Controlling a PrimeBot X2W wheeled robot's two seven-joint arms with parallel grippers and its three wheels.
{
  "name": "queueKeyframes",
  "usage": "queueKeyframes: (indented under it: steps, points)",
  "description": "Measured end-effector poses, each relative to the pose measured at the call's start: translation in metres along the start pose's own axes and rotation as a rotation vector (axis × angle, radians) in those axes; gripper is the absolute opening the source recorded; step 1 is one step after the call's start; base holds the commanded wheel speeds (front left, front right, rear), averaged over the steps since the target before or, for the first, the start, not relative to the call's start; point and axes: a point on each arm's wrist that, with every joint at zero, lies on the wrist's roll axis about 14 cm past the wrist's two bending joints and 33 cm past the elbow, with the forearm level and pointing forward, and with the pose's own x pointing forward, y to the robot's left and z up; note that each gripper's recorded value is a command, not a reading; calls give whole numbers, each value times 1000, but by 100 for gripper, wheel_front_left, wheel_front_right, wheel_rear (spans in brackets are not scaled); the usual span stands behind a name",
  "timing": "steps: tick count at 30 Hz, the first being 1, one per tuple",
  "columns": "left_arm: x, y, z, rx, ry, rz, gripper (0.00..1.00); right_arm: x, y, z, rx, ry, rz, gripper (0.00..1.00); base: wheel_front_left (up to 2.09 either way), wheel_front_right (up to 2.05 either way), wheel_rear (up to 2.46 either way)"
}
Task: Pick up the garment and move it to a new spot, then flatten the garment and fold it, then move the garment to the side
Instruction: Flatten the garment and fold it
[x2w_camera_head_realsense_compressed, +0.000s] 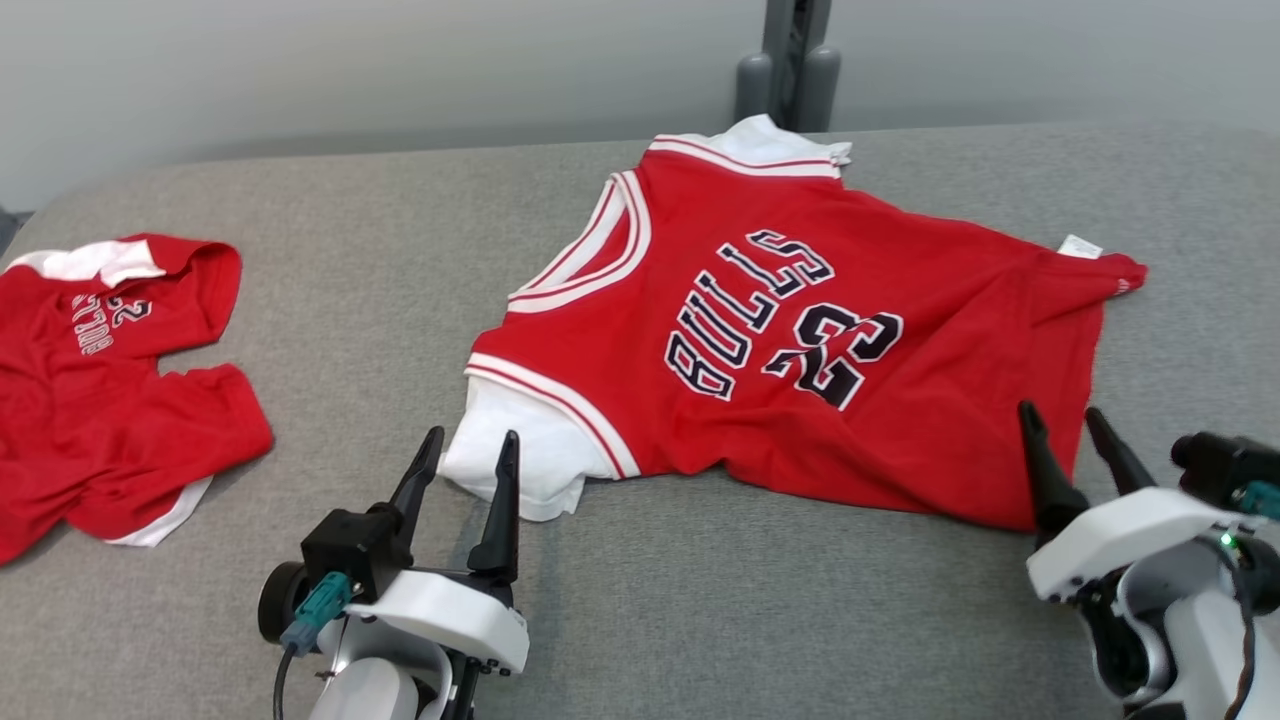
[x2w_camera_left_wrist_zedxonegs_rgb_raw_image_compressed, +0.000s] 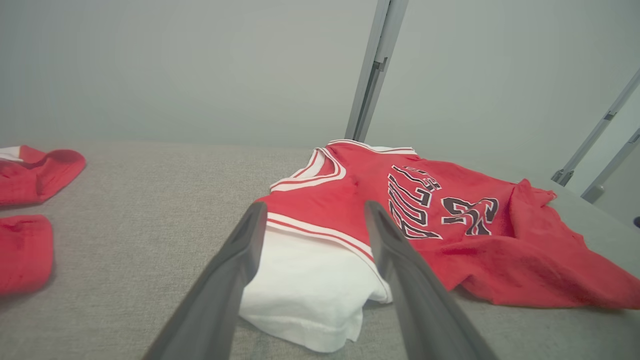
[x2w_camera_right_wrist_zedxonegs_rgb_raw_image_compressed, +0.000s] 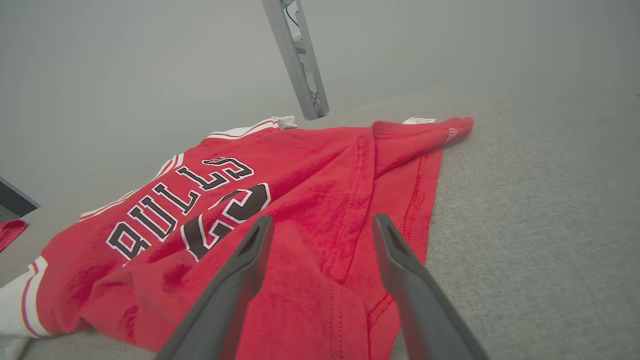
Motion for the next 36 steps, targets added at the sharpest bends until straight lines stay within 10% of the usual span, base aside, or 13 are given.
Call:
queueKeyframes:
  steps: [25,26,27,28,36]
  points:
    - [2,46,-20,-14,57,131,100,98,-23,-47,7,272,-45,100,0,0,0]
    - [2,46,-20,-15,59,135,100,101,-21,-48,0,279,-37,88,0,0,0]
    - [2,46,-20,-15,59,135,100,101,-21,-48,0,279,-37,17,0,0,0]
    - [2,46,-21,-17,60,135,100,102,-20,-48,-11,280,-29,0,0,0,0]
    - [7,43,-20,-20,57,128,100,117,-26,-12,-57,169,-14,0,0,0,0]
